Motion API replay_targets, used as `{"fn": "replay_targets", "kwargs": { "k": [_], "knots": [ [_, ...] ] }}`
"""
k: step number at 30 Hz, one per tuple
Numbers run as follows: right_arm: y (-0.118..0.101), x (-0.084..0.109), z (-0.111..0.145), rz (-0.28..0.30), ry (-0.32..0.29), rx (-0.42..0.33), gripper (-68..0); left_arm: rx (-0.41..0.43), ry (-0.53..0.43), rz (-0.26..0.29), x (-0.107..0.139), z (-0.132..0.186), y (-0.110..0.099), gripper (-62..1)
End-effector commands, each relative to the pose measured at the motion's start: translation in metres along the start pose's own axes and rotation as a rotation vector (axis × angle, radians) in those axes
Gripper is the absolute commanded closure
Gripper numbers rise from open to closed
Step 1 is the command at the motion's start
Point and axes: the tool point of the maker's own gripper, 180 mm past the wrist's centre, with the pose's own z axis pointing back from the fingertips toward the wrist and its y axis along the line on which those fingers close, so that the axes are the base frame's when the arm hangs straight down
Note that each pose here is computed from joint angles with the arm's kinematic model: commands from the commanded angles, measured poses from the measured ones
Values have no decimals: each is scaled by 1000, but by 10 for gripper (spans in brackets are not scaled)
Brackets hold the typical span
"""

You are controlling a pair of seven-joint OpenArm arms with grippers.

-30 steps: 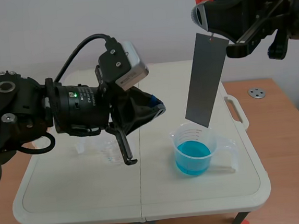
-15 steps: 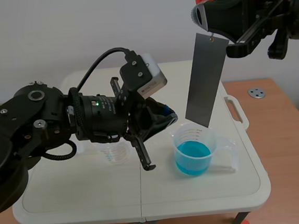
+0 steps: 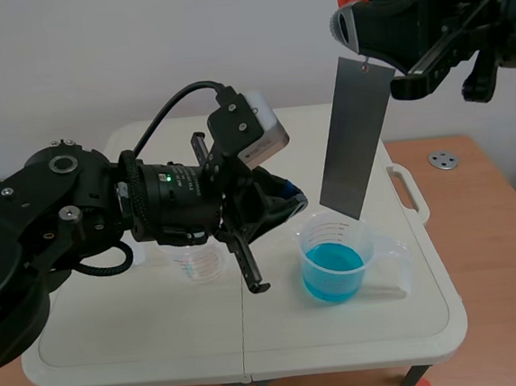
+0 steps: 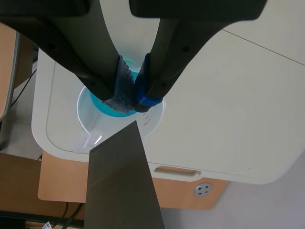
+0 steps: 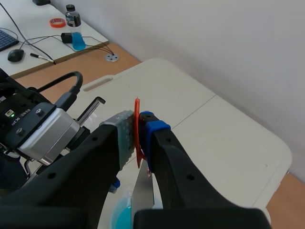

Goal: Hold the metal plate by the orange handle, dip it into the blue solution, take it out and point at it, then put the plate back in the beaker on the left.
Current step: 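Raise the plate and point at it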

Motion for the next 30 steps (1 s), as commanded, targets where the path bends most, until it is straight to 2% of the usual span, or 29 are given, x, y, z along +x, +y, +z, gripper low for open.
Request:
{"fn": "replay_targets", "kwargs": {
  "k": [1,4,8,16,25,30],
  "knots": [
    [1,11,1,24,-37,7,-11,4,-36,-9,12,1,2,-31],
    [1,11,1,23,-37,7,-11,44,-25,1,6,5,10,-31],
    [1,11,1,23,-36,7,-11,150,5,31,-11,25,28,-31],
    [1,11,1,24,-36,7,-11,336,35,58,-46,98,45,-31],
    [-2,19,0,43,-54,0,-11,446,142,99,-89,177,23,-31],
    [-6,30,-2,70,-81,-4,-11,477,227,172,-118,215,-6,-31]
  ]
}}
